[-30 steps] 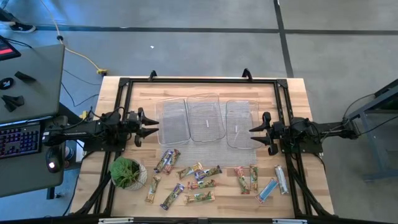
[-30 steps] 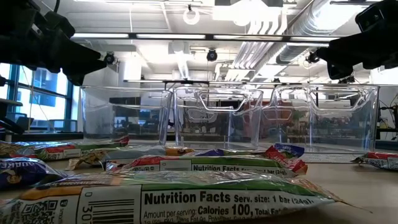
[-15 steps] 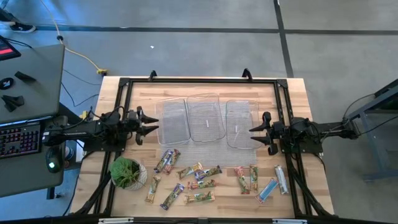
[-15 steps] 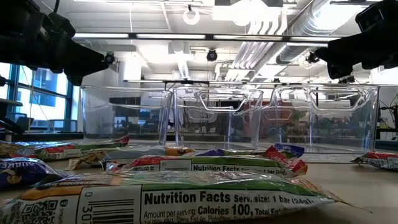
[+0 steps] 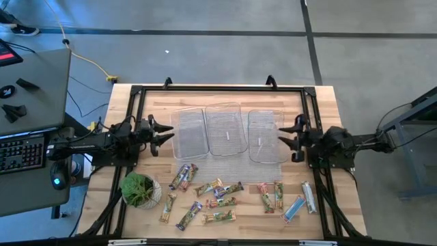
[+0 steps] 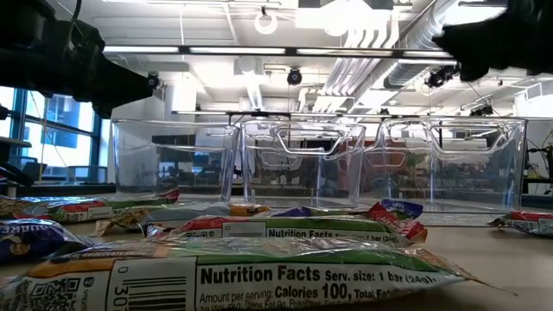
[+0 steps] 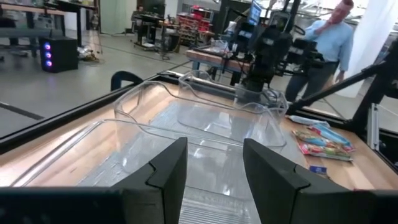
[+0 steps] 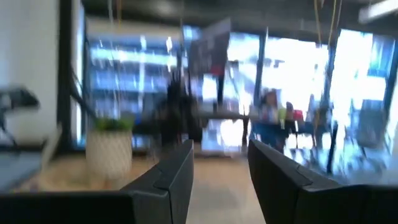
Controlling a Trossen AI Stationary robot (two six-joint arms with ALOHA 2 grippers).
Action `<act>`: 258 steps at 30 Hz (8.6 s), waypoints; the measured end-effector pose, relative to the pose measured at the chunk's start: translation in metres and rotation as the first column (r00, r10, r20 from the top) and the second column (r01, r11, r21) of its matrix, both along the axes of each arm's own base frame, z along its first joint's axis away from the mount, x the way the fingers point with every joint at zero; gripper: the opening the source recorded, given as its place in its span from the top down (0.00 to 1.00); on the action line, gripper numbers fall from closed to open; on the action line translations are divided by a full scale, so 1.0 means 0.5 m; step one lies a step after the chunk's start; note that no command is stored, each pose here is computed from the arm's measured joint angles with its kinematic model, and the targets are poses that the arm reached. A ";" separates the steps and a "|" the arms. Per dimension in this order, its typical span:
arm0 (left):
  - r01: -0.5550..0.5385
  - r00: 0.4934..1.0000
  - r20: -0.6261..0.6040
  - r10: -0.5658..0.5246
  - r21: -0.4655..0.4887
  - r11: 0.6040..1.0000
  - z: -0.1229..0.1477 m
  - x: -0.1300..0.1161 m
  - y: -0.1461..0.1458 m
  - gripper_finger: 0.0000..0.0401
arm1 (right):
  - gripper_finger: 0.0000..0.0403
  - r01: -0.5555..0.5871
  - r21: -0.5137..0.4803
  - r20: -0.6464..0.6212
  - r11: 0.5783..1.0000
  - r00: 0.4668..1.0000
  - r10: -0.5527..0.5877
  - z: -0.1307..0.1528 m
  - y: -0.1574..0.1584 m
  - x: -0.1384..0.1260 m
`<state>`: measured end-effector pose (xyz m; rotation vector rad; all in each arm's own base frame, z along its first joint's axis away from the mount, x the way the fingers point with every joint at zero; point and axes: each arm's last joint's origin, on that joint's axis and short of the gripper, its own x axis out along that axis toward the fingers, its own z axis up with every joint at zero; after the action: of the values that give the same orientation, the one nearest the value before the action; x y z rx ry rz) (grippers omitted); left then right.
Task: Pick and place Granola Bars by type
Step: Put the orange granola bar into the right transparent bin
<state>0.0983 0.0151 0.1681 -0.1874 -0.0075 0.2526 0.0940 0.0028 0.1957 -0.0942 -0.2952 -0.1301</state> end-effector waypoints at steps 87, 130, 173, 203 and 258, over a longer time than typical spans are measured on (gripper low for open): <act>-0.004 0.999 0.041 0.012 -0.177 0.984 -0.001 0.000 0.000 0.63 | 0.65 0.542 0.390 -0.793 0.744 -0.213 0.571 -0.116 0.151 0.018; -0.001 0.999 0.041 0.008 -0.177 0.984 -0.001 0.000 0.000 0.63 | 1.00 0.516 0.417 -0.833 0.748 -0.111 0.541 -0.044 0.197 0.096; 0.018 0.999 0.039 -0.011 -0.178 0.984 -0.001 0.000 -0.001 0.63 | 0.46 0.817 0.172 -0.844 0.550 -0.166 0.510 -0.135 0.242 0.057; -0.006 0.999 0.041 0.014 -0.177 0.984 -0.001 0.000 0.000 0.63 | 0.91 0.642 0.666 -0.625 0.379 0.204 0.753 -0.046 0.257 0.123; -0.025 0.997 0.064 0.042 -0.250 0.968 0.000 0.000 0.002 0.63 | 0.97 0.746 0.111 -0.902 0.657 0.354 -0.249 -0.033 -0.202 0.269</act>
<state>0.0981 0.0159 0.1680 -0.4468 -0.0472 0.2804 0.2285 -0.0984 0.1794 0.3109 0.8092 -0.8101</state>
